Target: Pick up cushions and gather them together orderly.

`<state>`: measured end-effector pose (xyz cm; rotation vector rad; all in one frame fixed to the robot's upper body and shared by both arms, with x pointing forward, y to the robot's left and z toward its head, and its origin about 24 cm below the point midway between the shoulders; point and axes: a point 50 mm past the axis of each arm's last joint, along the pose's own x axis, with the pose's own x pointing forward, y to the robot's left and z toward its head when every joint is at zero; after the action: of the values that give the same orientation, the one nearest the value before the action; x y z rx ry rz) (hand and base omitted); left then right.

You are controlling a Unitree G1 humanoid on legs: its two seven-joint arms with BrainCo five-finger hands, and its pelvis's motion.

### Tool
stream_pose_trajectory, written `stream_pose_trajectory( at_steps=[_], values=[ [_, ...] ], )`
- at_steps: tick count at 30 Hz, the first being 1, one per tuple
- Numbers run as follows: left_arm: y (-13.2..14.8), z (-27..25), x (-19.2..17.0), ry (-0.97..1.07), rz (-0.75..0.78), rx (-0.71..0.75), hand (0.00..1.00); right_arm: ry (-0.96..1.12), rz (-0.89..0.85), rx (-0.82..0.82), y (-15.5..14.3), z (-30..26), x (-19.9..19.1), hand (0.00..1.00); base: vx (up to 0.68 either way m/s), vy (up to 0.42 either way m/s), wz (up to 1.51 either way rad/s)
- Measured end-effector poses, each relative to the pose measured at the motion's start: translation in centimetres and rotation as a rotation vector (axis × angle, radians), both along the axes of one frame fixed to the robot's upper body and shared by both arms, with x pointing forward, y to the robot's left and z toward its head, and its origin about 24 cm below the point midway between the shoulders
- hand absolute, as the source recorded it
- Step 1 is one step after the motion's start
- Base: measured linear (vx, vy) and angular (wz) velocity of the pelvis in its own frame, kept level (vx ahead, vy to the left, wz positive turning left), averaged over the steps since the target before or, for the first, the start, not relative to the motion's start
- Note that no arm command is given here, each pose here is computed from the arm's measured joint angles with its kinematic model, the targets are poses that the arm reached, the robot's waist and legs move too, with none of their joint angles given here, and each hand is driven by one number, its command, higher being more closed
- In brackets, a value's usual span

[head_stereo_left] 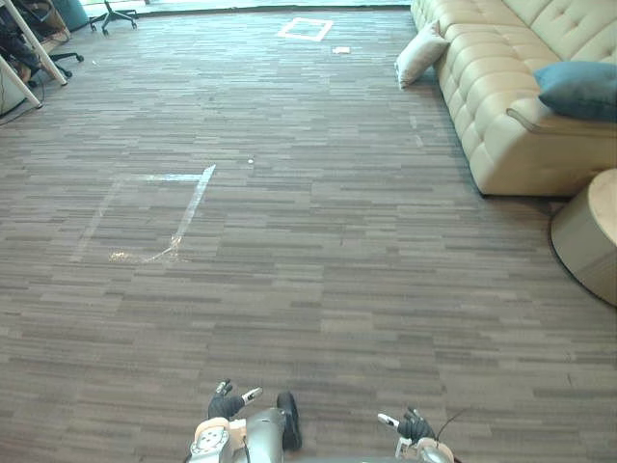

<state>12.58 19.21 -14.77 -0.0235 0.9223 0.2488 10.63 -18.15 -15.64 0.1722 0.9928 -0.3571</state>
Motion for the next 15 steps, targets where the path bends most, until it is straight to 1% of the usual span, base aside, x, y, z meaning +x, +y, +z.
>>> stream_pose_trajectory(
  at_steps=[4, 7, 8, 10, 11, 12, 14, 15],
  values=[
    [-1.6, -0.3, 0.2, 0.014, -0.033, -0.036, 0.0, -0.056, -0.005, -0.038, -1.0, 0.7, 0.6, 0.0, 0.52, 0.125, -0.2],
    [-2.6, -0.5, 0.3, 0.028, -0.058, -0.057, 0.0, -0.066, -0.024, -0.05, -1.7, 0.8, 0.7, 0.0, 0.6, 0.011, 0.21],
    [-3.0, -0.5, 0.5, 0.035, -0.089, -0.059, 0.0, -0.06, -0.029, -0.055, -2.0, 0.8, 0.6, 0.0, 0.57, -0.038, 0.62],
    [-3.9, -0.8, 0.1, 0.059, -0.103, -0.084, 0.0, -0.043, -0.027, -0.08, -3.0, 0.8, 0.5, 0.0, 0.67, -0.057, 0.5],
    [-3.9, -0.9, -0.1, 0.069, -0.104, -0.082, 0.0, -0.042, -0.029, -0.08, -3.1, 0.8, 0.8, 0.0, 0.71, -0.136, 0.43],
    [-4.5, -0.8, 0.3, 0.06, -0.12, -0.09, 0.0, -0.036, -0.054, -0.085, -3.6, 0.8, 0.5, 0.0, 0.77, -0.231, 0.59],
    [-4.2, -1.0, -0.9, 0.077, -0.104, -0.079, 0.0, -0.016, -0.029, -0.099, -3.8, 0.7, -0.3, 0.0, 0.57, -0.26, 0.54],
    [-4.2, -0.9, -0.7, 0.065, -0.092, -0.082, 0.0, -0.012, -0.02, -0.119, -4.5, 0.9, -0.4, 0.0, 0.62, -0.217, 0.09]
  ],
)
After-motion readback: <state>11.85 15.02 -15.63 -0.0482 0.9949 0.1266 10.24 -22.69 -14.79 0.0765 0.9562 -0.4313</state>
